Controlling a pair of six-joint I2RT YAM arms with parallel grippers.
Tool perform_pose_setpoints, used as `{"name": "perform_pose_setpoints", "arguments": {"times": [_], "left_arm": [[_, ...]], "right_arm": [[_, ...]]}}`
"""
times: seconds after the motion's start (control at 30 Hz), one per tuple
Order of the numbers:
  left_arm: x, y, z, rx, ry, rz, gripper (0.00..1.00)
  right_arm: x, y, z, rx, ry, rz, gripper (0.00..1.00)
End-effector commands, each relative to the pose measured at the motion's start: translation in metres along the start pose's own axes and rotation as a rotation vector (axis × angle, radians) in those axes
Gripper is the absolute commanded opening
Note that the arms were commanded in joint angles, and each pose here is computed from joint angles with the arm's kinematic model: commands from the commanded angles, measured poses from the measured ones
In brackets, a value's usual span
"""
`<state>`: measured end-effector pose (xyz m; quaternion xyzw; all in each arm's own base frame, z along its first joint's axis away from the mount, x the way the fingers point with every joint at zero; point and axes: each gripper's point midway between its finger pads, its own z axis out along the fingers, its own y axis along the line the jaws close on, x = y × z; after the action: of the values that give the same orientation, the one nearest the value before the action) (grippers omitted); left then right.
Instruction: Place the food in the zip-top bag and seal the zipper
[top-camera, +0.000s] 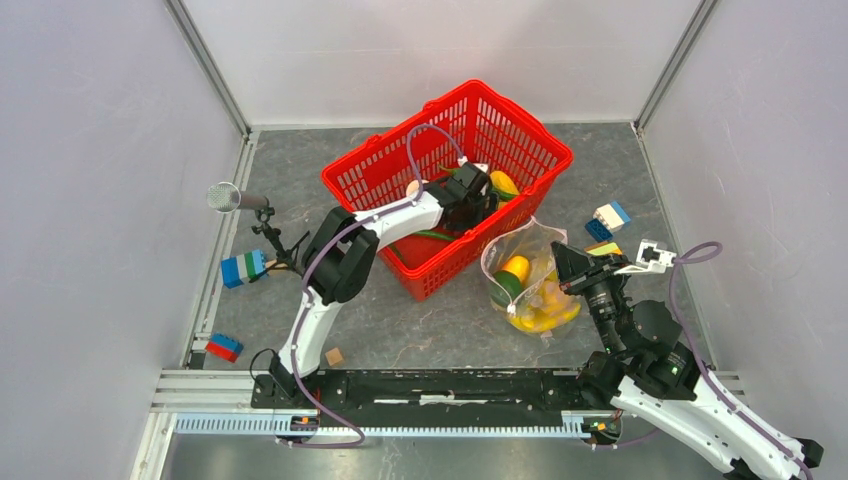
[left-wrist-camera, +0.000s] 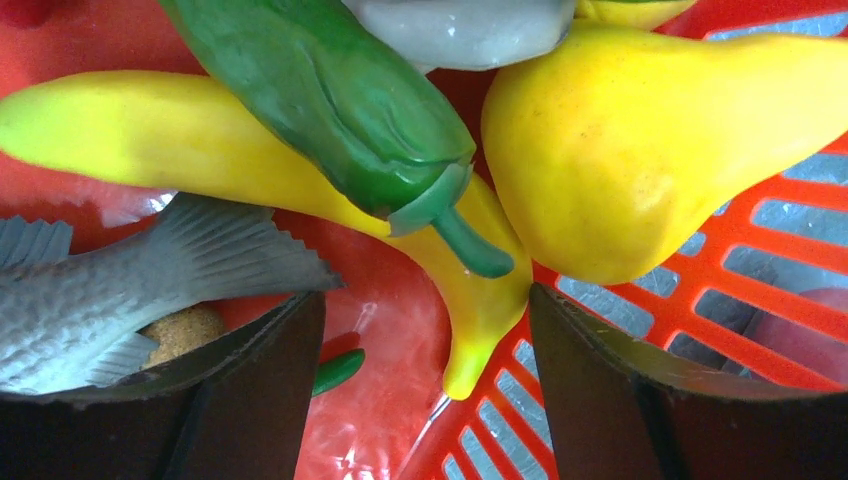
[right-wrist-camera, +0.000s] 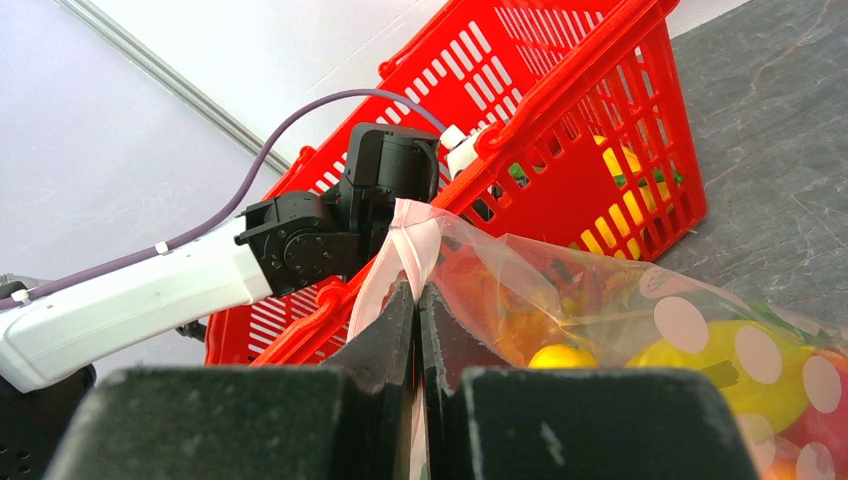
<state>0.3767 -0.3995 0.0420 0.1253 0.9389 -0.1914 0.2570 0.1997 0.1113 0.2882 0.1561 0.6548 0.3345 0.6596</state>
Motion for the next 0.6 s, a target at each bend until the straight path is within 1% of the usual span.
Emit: {"name": "perform_pose_setpoints", "arguments": {"times": [0.0, 0.07, 0.1, 0.2, 0.3, 0.33, 0.37, 0.4, 0.5, 0.57], "left_arm": [[0.015, 0.005, 0.014, -0.077, 0.011, 0.021, 0.74], [0.021, 0.017, 0.012, -0.125, 0.008, 0.03, 0.64], [0.022, 0.023, 0.01, -0.145, 0.001, 0.038, 0.6], [0.021, 0.039, 0.001, -0.198, -0.024, 0.054, 0.55], [0.014, 0.045, -0.012, -0.207, -0.046, 0.064, 0.47], [0.011, 0.044, -0.015, -0.196, -0.056, 0.07, 0.43], [0.008, 0.042, -0.019, -0.189, -0.064, 0.081, 0.39], [0.006, 0.04, -0.023, -0.176, -0.067, 0.092, 0.36], [-0.001, 0.027, -0.036, -0.115, -0.073, 0.118, 0.23], [-0.005, 0.017, -0.048, -0.072, -0.083, 0.123, 0.2]], "right_arm": [[-0.017, 0.007, -0.003, -0.014, -0.035, 0.027, 0.07], [-0.018, 0.006, -0.004, -0.011, -0.036, 0.028, 0.07], [-0.018, 0.006, -0.004, -0.01, -0.036, 0.03, 0.07], [-0.019, 0.005, -0.005, -0.008, -0.043, 0.035, 0.07], [-0.018, 0.004, -0.005, -0.006, -0.041, 0.033, 0.07], [-0.012, 0.014, -0.007, -0.059, -0.003, 0.031, 0.07], [-0.019, 0.004, -0.005, -0.004, -0.042, 0.034, 0.07], [-0.019, 0.004, -0.005, -0.003, -0.043, 0.033, 0.07], [-0.019, 0.004, -0.005, -0.003, -0.043, 0.036, 0.07], [-0.019, 0.004, -0.005, -0.005, -0.042, 0.037, 0.07]]}}
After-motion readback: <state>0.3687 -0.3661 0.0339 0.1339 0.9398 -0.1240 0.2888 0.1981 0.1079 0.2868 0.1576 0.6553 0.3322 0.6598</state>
